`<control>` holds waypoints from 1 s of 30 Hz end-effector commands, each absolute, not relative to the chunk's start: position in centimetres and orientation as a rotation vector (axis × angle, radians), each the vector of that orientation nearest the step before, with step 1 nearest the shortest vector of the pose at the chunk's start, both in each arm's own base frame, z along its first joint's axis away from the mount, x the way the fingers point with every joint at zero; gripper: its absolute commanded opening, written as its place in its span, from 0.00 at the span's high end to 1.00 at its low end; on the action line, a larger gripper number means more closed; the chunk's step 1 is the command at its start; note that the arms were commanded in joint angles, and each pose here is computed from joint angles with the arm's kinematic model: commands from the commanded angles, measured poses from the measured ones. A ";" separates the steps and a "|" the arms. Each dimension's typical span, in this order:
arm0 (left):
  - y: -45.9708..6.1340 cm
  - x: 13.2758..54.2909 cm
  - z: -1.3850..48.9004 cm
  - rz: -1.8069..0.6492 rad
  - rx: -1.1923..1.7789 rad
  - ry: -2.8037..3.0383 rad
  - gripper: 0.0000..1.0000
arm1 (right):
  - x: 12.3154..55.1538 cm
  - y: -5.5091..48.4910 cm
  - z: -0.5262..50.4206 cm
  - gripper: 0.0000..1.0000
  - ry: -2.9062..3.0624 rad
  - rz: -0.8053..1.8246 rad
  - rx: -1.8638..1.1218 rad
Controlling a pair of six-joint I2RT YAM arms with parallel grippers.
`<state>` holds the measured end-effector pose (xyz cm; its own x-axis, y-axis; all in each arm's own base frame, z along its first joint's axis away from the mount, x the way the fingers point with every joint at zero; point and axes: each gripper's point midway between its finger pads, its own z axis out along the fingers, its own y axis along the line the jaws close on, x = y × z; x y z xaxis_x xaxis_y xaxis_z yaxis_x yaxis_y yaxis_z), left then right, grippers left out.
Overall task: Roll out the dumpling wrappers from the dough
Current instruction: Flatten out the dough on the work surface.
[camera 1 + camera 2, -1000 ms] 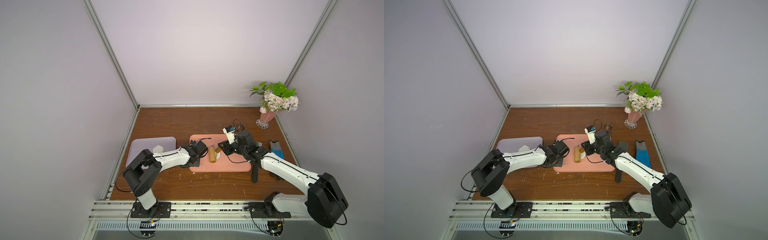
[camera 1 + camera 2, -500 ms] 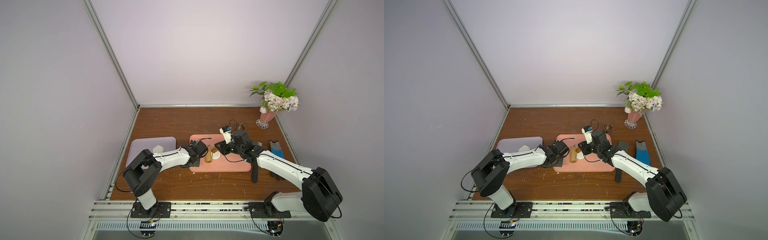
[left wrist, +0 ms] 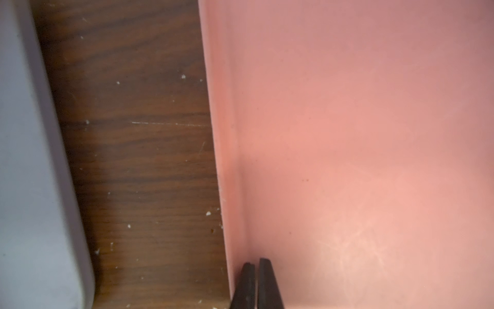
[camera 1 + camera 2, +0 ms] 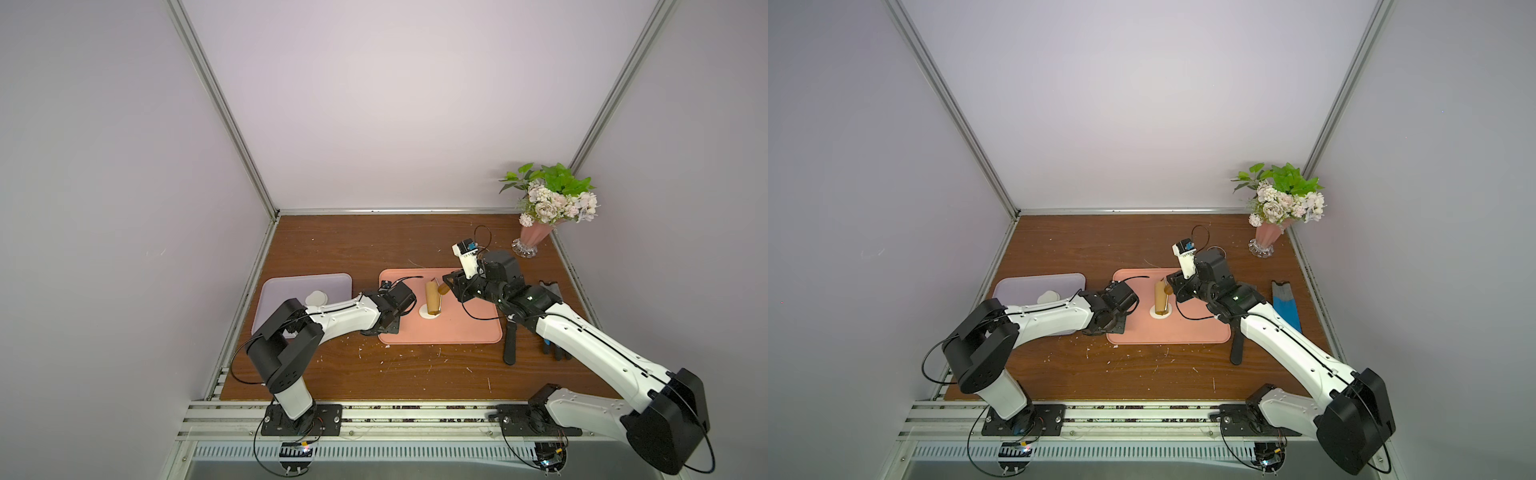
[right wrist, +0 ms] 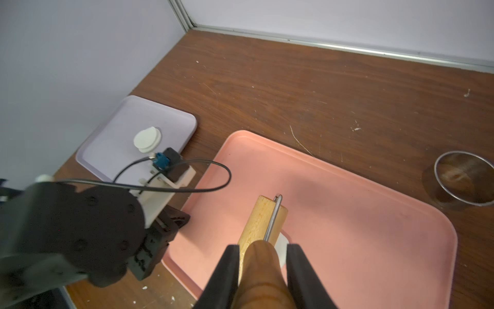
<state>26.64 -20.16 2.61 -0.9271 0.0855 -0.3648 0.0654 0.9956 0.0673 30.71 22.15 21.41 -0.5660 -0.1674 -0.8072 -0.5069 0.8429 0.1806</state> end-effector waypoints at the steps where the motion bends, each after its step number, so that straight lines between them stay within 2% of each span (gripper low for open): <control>1: -18.5 25.7 1.4 0.161 0.104 2.813 1.00 | 31.3 21.3 18.9 1.00 2.193 0.422 -0.476; 7: -18.7 25.9 1.5 0.149 0.102 2.812 1.00 | 30.5 21.6 12.6 1.00 2.336 0.422 -0.496; 12: -18.7 25.9 1.5 0.149 0.100 2.809 1.00 | 29.9 21.3 10.1 1.00 2.387 0.413 -0.489; 20: -18.5 25.7 1.4 0.157 0.098 2.812 1.00 | 30.0 21.8 9.2 1.00 2.402 0.432 -0.489; 30: -18.5 25.7 1.5 0.151 0.092 2.811 1.00 | 31.1 25.1 12.5 1.00 2.324 0.565 -0.489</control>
<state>26.69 -20.18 2.60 -0.9269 0.0833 -0.3660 0.0635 0.9958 0.0658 31.84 26.24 14.91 -0.6419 -0.1179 -0.7576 -0.5134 0.8000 0.3105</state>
